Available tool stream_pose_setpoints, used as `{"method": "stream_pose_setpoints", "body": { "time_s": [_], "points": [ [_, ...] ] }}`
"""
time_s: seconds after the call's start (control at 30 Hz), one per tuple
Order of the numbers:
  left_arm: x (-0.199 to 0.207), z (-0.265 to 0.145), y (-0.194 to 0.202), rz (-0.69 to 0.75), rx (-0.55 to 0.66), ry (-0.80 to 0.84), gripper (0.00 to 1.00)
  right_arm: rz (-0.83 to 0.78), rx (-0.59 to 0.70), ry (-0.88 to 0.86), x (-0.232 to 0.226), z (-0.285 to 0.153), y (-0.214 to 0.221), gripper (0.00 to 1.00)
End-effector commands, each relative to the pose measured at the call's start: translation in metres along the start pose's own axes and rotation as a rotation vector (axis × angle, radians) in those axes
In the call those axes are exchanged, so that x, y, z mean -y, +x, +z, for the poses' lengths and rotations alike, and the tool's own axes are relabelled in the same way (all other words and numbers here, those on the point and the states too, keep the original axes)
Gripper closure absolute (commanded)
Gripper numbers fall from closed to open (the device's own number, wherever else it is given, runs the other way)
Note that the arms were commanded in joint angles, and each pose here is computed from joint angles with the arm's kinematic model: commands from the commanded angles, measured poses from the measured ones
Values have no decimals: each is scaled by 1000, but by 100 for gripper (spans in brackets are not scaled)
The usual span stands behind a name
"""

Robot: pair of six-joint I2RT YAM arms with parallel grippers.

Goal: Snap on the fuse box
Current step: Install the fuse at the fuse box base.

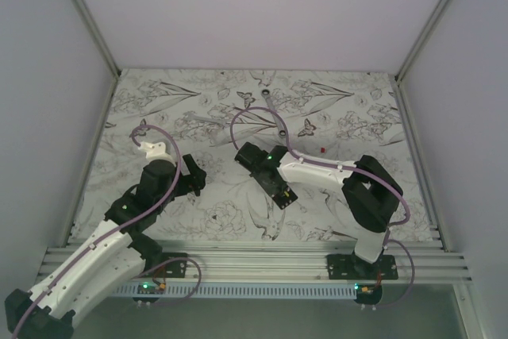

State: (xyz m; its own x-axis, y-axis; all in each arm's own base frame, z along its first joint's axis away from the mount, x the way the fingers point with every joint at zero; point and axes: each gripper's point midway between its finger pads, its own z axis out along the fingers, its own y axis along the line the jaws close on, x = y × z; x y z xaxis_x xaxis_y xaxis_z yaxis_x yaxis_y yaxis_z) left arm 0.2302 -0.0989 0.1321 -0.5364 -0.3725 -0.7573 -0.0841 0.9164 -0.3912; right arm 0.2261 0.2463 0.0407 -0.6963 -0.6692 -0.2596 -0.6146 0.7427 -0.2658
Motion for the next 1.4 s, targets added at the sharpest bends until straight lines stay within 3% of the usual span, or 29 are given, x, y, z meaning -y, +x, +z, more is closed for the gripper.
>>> {"method": "stream_pose_setpoints", "body": {
  "time_s": [0.0,0.67,1.37],
  "points": [
    [-6,-1,1,-3,2,-20,0,4,23,9,1,-9,-3,100],
    [-6,-1,1,-5,3,-23,0,-2,37,11,4,-15,-5,100],
    [-6,-1,1,-3,1,-21,0,-30,-27,4,-4,6,9,100]
  ]
}}
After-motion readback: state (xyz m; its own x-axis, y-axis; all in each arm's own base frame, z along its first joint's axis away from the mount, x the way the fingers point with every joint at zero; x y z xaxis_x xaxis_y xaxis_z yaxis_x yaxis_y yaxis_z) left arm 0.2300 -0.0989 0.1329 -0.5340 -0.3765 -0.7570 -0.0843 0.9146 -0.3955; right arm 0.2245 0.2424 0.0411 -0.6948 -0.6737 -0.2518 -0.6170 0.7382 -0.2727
